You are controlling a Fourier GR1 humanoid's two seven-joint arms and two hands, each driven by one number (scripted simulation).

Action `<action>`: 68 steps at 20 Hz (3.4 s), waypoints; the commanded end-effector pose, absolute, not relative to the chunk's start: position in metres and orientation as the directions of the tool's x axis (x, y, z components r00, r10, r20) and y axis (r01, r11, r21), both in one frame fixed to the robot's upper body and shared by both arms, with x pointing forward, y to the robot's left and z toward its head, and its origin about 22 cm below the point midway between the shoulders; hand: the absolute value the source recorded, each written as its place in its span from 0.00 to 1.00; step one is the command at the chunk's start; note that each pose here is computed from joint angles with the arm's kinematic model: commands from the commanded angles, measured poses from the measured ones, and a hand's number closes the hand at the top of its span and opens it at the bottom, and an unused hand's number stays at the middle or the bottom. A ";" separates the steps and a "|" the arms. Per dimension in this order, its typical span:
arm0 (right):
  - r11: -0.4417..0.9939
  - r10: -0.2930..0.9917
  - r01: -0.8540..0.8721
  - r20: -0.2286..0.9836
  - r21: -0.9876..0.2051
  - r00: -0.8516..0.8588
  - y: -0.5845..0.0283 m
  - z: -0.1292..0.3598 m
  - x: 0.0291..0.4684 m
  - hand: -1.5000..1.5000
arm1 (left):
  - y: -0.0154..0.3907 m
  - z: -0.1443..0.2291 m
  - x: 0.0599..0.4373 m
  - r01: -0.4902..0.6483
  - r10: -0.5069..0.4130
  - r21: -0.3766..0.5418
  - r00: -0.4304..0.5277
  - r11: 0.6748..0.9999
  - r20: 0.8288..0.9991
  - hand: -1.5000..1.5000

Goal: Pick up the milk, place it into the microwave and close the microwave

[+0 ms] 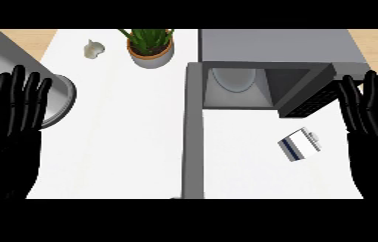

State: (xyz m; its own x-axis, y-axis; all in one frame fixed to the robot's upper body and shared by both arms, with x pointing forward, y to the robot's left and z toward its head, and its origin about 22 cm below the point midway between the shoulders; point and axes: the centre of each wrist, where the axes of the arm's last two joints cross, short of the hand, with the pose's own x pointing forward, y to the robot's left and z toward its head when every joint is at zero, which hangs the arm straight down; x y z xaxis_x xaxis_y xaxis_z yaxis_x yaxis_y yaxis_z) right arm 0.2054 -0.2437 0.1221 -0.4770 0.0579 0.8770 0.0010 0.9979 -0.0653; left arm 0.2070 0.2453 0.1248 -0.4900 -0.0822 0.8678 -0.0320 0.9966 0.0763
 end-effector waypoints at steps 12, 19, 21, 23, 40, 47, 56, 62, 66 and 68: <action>0.950 -0.178 -0.307 0.911 0.060 -0.372 -0.271 0.093 0.177 0.00 | 0.307 0.097 0.204 0.048 0.035 -0.019 -0.358 0.999 0.933 0.00; 0.972 -0.155 -0.223 0.906 0.070 -0.394 -0.255 0.074 0.161 0.00 | 0.302 0.092 0.180 0.053 0.041 -0.024 -0.334 0.998 0.942 0.00; 0.978 -0.120 -0.203 0.911 0.041 -0.395 -0.251 0.069 0.174 0.00 | 0.297 0.088 0.186 0.048 0.040 -0.025 -0.348 0.999 0.937 0.00; 0.985 -0.102 -0.172 0.906 0.033 -0.411 -0.253 0.066 0.156 0.00 | 0.300 0.097 0.170 0.044 0.026 -0.010 -0.368 0.999 0.930 0.00; 0.993 0.102 0.088 0.915 -0.073 -0.389 -0.282 0.014 0.183 0.00 | 0.306 0.079 0.123 0.037 0.021 -0.010 -0.323 0.999 0.946 0.00; 0.978 0.179 0.161 0.921 -0.129 -0.346 -0.303 -0.024 0.204 0.00 | 0.299 0.079 0.131 0.071 0.021 0.004 -0.349 0.997 0.937 0.00; 0.966 0.210 0.209 0.929 -0.151 -0.304 -0.333 -0.059 0.207 0.00 | 0.311 0.086 0.108 0.064 0.033 -0.012 -0.335 0.998 0.941 0.00; 0.967 0.232 0.169 0.934 -0.191 -0.271 -0.359 -0.078 0.217 0.00 | 0.294 0.098 0.137 0.036 0.021 -0.009 -0.353 0.999 0.936 0.00; 0.971 0.218 0.147 0.948 -0.188 -0.230 -0.365 -0.089 0.229 0.00 | 0.314 0.085 0.139 0.056 0.039 -0.021 -0.340 0.998 0.940 0.00; 0.973 0.214 0.136 0.950 -0.186 -0.227 -0.372 -0.104 0.223 0.00 | 0.313 0.076 0.121 0.044 0.038 -0.025 -0.342 0.999 0.939 0.00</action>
